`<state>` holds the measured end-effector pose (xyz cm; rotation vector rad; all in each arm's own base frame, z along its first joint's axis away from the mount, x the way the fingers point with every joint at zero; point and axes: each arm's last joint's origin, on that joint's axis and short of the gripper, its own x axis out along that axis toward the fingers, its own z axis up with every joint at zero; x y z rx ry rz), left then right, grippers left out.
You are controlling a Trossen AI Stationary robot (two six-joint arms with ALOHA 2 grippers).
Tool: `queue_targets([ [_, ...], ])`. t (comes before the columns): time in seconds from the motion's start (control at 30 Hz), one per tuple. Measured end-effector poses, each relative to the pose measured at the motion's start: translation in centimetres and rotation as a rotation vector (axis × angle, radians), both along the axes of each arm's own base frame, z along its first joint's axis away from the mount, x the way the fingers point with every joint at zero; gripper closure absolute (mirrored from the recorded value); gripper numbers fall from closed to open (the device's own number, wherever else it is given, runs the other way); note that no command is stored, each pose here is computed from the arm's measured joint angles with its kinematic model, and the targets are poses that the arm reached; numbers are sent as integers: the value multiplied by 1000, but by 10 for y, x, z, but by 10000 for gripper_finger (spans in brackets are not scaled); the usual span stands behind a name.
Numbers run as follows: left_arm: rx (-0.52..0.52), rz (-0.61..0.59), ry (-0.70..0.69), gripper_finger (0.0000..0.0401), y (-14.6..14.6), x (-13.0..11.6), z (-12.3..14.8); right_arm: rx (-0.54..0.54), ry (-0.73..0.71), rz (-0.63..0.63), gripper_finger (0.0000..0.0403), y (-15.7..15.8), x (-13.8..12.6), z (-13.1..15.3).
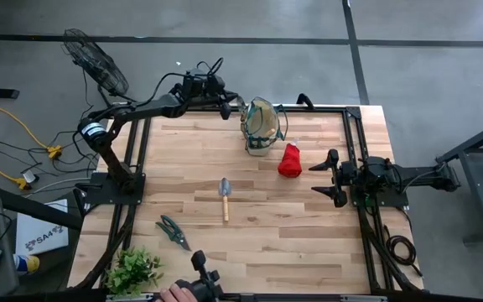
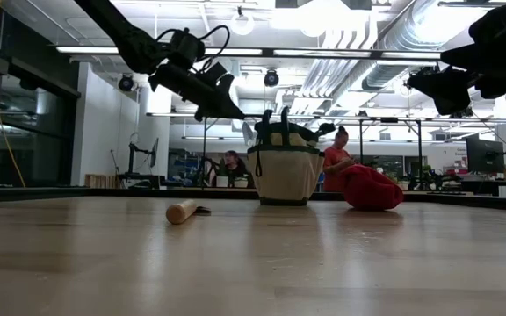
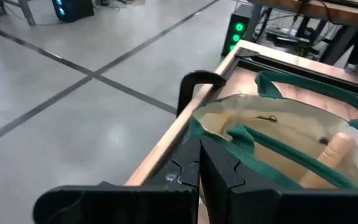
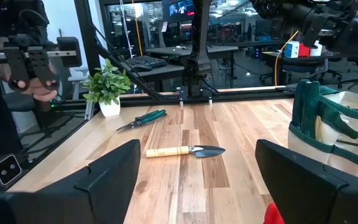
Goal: Pick & Place Garden tools in Gardening bag
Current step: Put the brown trowel into the gardening bag
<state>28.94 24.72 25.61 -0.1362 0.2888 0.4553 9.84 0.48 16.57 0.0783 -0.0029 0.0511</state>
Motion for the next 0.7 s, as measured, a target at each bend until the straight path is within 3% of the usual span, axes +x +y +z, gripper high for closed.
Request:
queue_targets([
  [0.27,18,13,-17,401,3,3,-2,0,0,0,92,0,0,0],
  [0.7,-46,-12,-31,401,6,8,-15,0,0,0,92,0,0,0],
])
